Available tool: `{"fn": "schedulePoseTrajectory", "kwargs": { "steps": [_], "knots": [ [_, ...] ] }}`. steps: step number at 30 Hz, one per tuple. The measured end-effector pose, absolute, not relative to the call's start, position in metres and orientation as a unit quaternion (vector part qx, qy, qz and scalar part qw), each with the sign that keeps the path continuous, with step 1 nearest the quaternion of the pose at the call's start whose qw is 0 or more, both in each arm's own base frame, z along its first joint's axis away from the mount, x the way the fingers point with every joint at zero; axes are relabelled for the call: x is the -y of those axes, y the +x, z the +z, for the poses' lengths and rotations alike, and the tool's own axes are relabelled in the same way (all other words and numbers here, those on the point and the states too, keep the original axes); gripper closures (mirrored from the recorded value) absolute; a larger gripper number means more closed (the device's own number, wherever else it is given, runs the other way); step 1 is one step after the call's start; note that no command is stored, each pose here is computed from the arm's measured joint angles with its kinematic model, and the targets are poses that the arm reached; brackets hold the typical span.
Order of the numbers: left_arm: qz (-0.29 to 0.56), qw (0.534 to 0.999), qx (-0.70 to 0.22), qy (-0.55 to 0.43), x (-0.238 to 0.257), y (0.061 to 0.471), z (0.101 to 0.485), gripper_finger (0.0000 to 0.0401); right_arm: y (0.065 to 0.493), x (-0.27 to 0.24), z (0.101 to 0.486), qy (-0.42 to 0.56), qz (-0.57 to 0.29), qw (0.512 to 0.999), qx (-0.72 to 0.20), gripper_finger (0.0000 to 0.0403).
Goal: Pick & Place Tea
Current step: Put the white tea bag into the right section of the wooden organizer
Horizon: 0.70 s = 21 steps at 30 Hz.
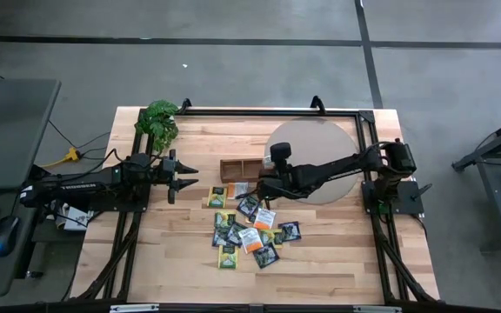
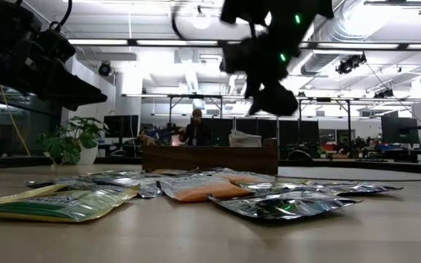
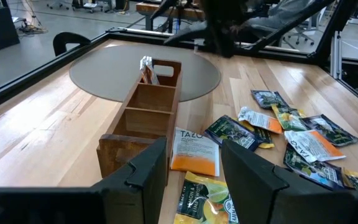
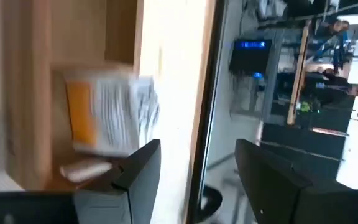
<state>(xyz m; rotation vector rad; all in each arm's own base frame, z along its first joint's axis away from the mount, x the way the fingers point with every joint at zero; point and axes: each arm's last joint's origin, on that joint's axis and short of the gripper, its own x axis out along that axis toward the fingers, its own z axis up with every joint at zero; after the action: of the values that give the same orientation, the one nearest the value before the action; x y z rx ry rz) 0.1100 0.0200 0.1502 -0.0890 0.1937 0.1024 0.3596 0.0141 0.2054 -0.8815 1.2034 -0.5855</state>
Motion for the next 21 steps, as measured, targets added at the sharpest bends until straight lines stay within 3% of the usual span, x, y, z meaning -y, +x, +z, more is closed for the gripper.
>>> {"fn": "schedulePoseTrajectory", "kwargs": {
  "steps": [3,7,10,15,21],
  "knots": [
    [0.051,0.993,-0.097,-0.045,-0.020,0.110,0.150,0.0251,0.372,-0.026,0.222,-0.361,-0.248,0.747,-0.500,0.0199],
    [0.051,0.993,-0.097,-0.045,-0.020,0.110,0.150,0.0251,0.387,-0.041,0.238,-0.248,-0.185,0.841,-0.443,0.0198],
    [0.051,0.993,-0.097,-0.045,-0.020,0.110,0.150,0.0251,0.394,-0.049,0.242,-0.178,-0.134,0.884,-0.412,0.0198],
    [0.051,0.993,-0.097,-0.045,-0.020,0.110,0.150,0.0251,0.404,-0.060,0.227,-0.143,-0.089,0.899,-0.404,0.0198],
    [0.051,0.993,-0.097,-0.044,-0.020,0.110,0.150,0.0251,0.419,-0.072,0.180,-0.186,-0.093,0.878,-0.431,0.0198]
  ]
}}
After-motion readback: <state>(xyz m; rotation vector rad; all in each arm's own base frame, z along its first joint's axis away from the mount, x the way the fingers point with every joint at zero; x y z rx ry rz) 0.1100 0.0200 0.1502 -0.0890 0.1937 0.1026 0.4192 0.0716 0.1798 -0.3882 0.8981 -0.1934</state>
